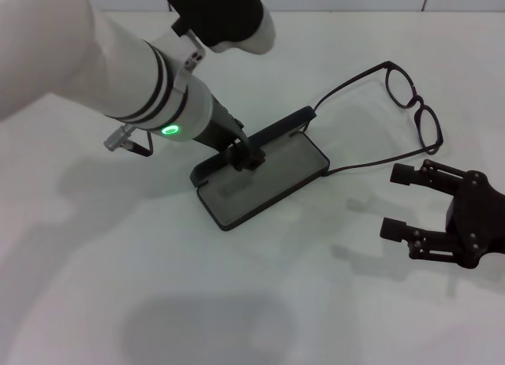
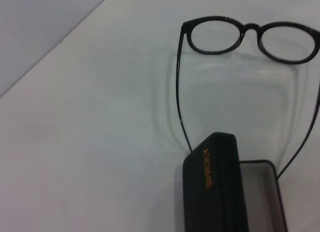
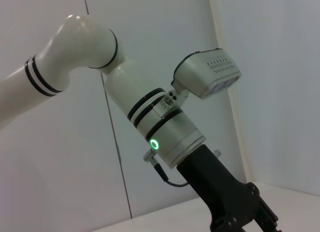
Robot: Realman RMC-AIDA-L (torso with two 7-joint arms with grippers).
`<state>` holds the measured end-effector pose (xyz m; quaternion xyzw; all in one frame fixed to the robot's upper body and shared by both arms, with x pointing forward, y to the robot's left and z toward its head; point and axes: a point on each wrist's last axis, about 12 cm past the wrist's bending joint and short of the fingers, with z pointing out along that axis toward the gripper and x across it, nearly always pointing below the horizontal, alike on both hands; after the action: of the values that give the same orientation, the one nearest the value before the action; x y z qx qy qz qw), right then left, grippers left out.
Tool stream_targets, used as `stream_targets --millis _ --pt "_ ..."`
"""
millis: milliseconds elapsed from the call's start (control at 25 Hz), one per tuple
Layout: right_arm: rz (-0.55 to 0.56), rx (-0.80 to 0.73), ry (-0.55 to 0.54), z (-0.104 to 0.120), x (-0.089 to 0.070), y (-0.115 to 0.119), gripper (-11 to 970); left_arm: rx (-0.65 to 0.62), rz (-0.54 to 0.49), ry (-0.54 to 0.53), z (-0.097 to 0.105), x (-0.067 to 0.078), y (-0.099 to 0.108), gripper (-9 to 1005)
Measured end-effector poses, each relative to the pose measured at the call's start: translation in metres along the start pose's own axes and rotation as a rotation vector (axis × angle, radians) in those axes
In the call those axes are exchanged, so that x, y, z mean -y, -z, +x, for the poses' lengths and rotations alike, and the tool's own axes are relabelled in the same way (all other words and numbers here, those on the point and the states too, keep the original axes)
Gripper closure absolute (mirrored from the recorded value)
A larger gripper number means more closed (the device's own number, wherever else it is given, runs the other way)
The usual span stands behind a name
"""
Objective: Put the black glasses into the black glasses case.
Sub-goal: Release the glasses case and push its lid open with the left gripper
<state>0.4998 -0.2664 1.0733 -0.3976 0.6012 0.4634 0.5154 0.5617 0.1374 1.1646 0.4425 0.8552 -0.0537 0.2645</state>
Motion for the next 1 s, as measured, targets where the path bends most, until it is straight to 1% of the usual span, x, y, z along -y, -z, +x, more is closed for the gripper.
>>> stream_targets --millis 80,680,1000 --pt "0.002 -0.002 0.0 0.0 0.0 0.0 133 -0.012 -0.024 -0.022 -0.001 0.003 -0.003 481" --pt "0.016 -0.005 -0.006 0.002 0.001 -0.001 133 -0.01 -0.03 -0.056 -0.001 0.012 -0.008 615" --pt "0.016 -0.006 -0.012 0.003 0.0 -0.001 133 -0.002 -0.053 -0.061 0.001 0.012 -0.01 709"
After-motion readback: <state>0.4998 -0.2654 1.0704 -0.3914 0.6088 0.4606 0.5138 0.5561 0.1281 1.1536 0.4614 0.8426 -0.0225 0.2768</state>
